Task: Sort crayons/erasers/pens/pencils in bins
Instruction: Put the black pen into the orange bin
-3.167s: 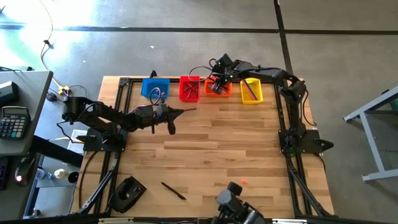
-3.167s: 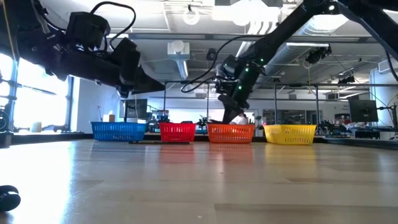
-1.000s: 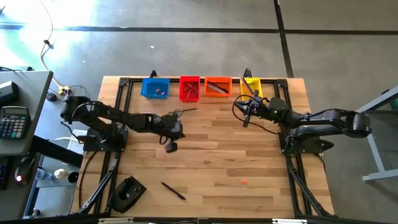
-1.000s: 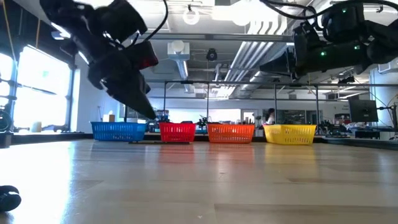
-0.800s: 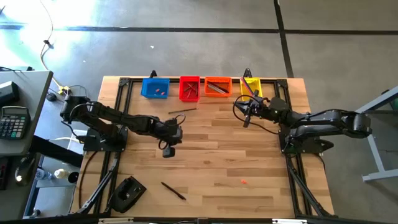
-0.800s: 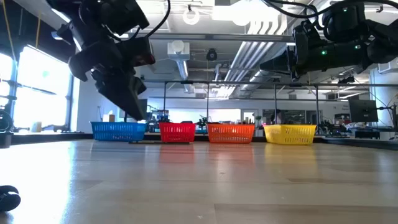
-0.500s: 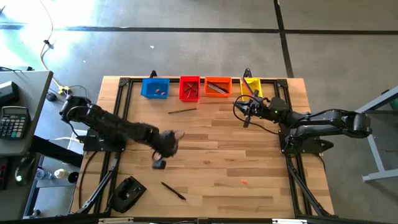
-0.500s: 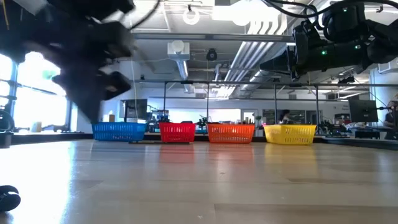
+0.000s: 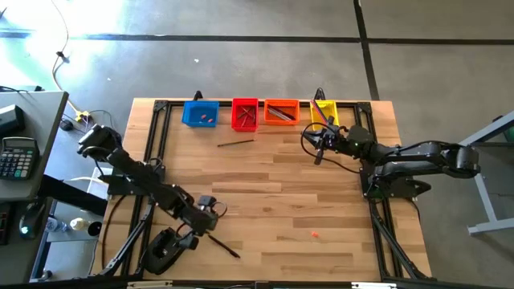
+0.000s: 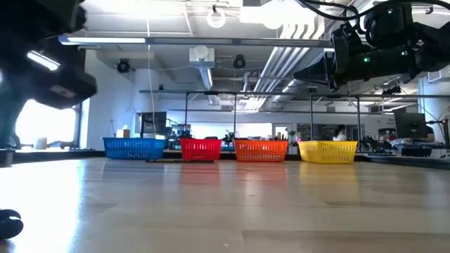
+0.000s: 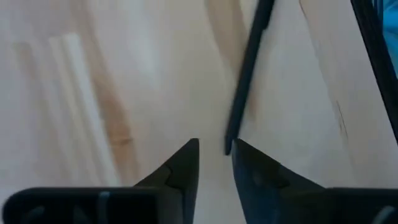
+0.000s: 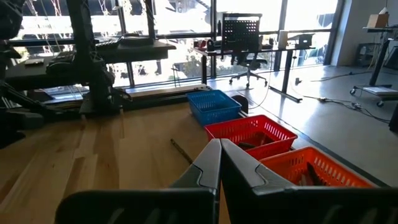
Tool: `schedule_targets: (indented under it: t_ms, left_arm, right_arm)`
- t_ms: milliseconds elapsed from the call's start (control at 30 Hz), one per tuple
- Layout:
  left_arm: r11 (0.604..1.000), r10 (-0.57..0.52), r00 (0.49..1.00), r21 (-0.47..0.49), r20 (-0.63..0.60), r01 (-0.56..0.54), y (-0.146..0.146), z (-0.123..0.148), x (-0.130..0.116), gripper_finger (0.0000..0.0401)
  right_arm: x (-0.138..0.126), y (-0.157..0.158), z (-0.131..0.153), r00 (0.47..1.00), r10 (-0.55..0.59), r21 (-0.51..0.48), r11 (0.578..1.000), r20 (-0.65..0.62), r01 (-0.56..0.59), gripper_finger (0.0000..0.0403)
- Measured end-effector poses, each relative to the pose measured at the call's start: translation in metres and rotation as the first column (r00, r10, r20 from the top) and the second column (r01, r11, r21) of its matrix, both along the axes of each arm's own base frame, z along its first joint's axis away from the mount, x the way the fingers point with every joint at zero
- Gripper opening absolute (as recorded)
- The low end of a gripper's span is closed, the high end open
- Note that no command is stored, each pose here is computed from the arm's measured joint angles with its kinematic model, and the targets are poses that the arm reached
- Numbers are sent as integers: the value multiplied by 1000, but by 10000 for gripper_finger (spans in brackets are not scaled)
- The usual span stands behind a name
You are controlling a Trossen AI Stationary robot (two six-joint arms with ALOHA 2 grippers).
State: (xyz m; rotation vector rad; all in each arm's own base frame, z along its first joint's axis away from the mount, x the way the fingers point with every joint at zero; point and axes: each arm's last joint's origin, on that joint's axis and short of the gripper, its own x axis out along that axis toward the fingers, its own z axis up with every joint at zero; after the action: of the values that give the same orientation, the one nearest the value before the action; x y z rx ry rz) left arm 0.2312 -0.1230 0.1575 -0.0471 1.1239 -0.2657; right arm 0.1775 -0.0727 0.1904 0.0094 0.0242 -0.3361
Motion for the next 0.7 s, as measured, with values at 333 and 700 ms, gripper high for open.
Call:
schedule_targets:
  t_ms: [333,700]
  left_arm:
    - [997,-17,999,74,-30,20,-21,-32,2,108]
    - [992,-35,999,119,17,33,-26,-37,5,77]
  right_arm:
    - [0,0,0,1000,2,0,1000,0,-2,0]
    - [0,0,0,1000,2,0,1000,0,-2,0]
